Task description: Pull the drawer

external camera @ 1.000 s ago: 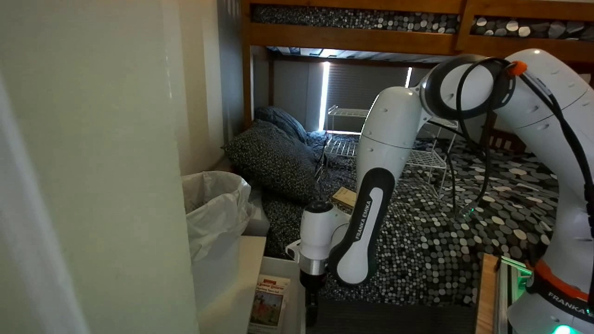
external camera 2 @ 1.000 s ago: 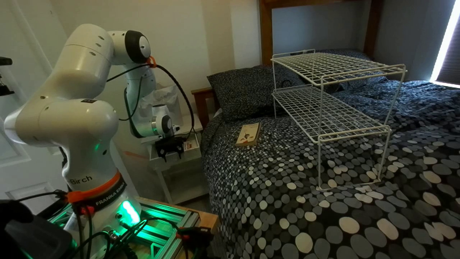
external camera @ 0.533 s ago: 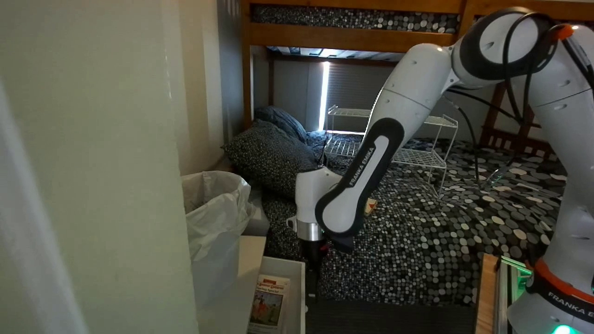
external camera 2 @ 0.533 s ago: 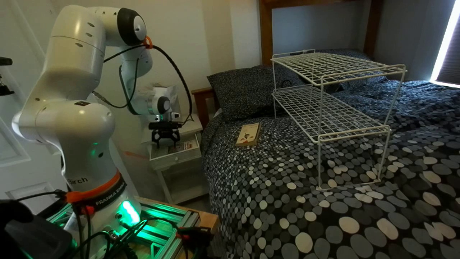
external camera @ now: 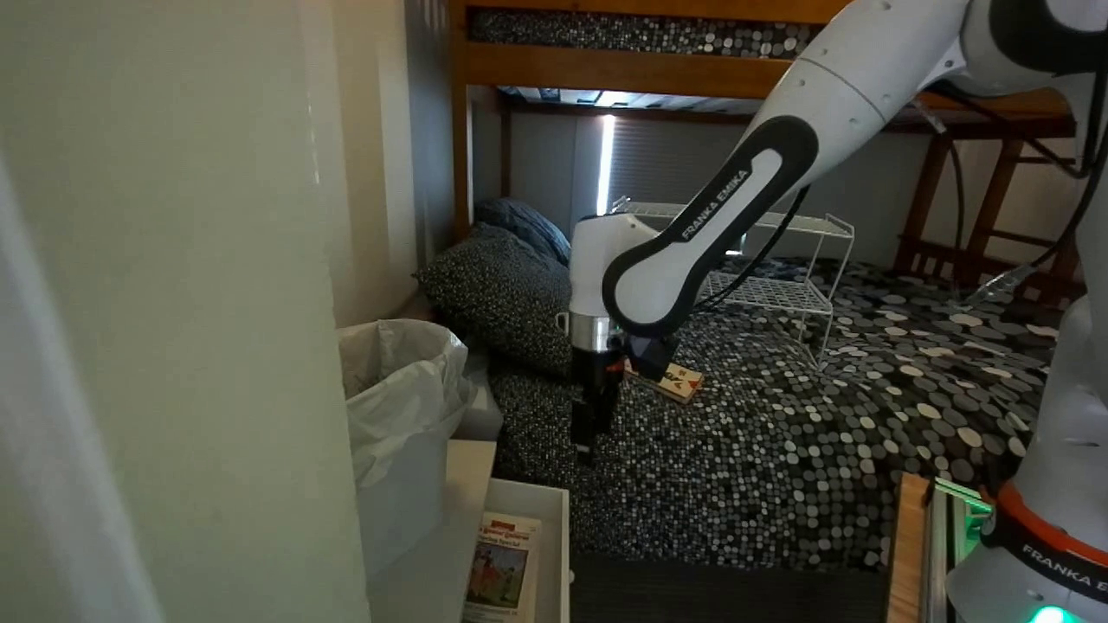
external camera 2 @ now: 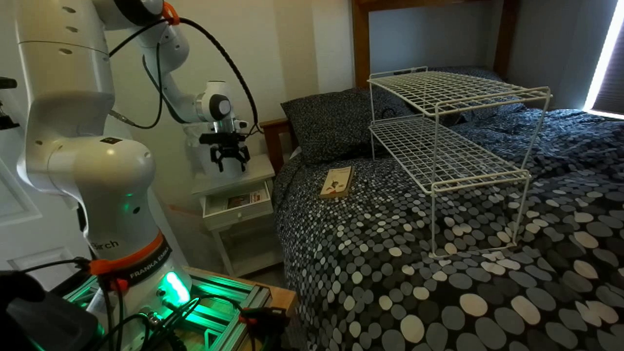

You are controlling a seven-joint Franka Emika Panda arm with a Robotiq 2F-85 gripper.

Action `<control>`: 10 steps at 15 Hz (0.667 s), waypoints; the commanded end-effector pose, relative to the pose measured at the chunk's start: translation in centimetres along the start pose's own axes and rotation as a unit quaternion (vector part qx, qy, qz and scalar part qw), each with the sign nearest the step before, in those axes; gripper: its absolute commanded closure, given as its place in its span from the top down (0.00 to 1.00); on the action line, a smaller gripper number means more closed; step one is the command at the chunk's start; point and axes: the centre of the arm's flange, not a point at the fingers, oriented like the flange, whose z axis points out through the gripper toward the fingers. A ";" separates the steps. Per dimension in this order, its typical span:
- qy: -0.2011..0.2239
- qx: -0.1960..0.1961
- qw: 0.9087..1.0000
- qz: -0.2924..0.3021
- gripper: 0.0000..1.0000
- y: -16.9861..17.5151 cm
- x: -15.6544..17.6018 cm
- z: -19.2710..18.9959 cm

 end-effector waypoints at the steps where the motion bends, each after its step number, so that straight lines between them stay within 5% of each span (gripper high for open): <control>1: 0.009 -0.019 0.999 0.042 1.00 -0.4 -3.2 -4.8; 6: 0.008 -0.041 0.994 0.099 1.00 -1.3 -5.0 -8.5; 10: 0.021 -0.033 0.996 0.086 1.00 -0.9 -3.5 -8.8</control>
